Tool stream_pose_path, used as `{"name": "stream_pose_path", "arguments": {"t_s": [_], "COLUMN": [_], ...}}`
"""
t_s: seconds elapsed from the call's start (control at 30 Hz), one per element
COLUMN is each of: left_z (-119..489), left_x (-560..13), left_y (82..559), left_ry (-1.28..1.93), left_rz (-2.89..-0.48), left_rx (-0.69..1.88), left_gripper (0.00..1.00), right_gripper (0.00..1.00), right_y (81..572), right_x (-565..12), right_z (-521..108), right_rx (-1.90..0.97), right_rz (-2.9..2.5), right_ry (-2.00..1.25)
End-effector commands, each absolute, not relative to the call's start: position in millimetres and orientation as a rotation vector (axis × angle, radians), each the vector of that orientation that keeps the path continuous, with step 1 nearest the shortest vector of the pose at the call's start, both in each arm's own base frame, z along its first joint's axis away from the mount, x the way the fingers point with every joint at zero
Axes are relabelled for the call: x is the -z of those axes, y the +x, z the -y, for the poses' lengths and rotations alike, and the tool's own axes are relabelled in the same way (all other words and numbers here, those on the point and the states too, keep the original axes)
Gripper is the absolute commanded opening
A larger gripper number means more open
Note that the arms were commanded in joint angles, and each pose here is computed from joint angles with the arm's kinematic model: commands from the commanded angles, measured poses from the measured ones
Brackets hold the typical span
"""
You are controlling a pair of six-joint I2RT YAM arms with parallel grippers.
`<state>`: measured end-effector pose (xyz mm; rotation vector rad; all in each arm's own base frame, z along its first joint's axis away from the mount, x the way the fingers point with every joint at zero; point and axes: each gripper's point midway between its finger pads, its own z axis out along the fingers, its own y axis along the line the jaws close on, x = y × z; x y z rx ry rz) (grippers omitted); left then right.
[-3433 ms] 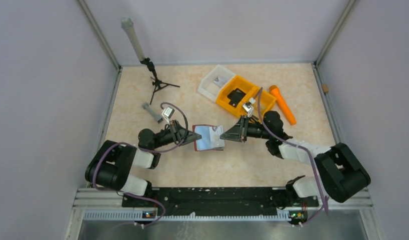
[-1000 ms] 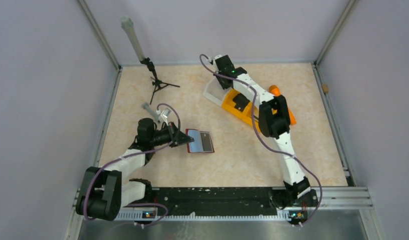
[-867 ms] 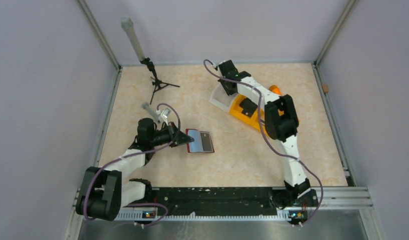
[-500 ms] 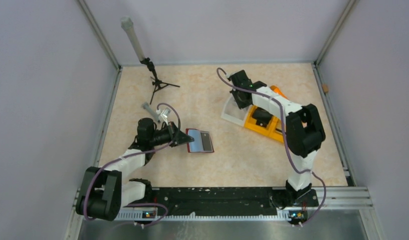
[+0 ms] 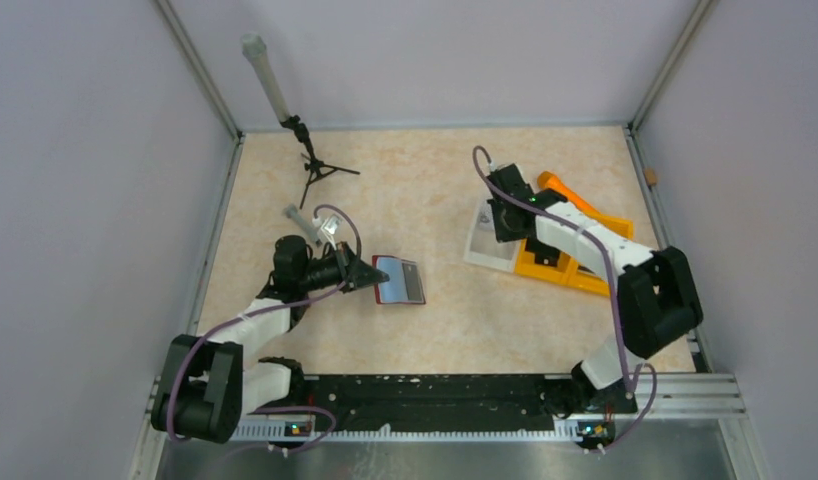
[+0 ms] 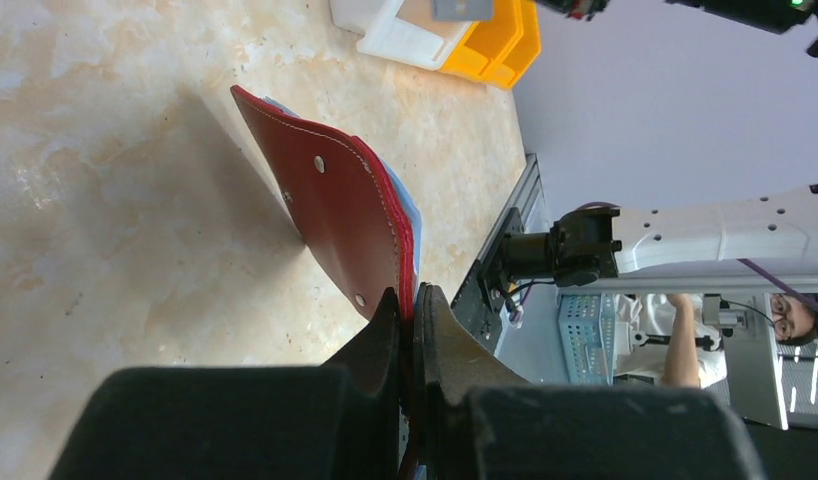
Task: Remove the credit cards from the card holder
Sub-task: Move the storage box to the center of the board, then place the credit card in the storage box.
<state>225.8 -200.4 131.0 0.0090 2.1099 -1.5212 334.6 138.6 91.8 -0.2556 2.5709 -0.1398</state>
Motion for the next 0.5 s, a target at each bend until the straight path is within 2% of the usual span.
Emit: {"name": "stream_pose_path", "arguments": {"t_s": [0.0,0.1,0.2,0.47], "left_z": [204,204,204,203], "left_x": [-150,-150,-152,-155], "left_y": [226,224,222,220], "left_ry": [0.093,0.098,0.101,0.114], "left_rz": [-2.019,-2.015,-2.007,-1.996], "left_rx": [1.539,1.542,1.539,1.537], "left_gripper": [0.00,0.00,0.00,0.00], "right_gripper": [0.00,0.00,0.00,0.00], "right_y": [363,375,384,382], "right_x": [-162,-182,-185,-159], "right_z": [-168,-191,-195,-173], "right_rx": [-0.175,-0.394,-0.479,-0.446], "right_rz": [-2.300,-2.190,-2.136,-2.005], "right_ry": [0.065,0.256,0.525,1.127]}}
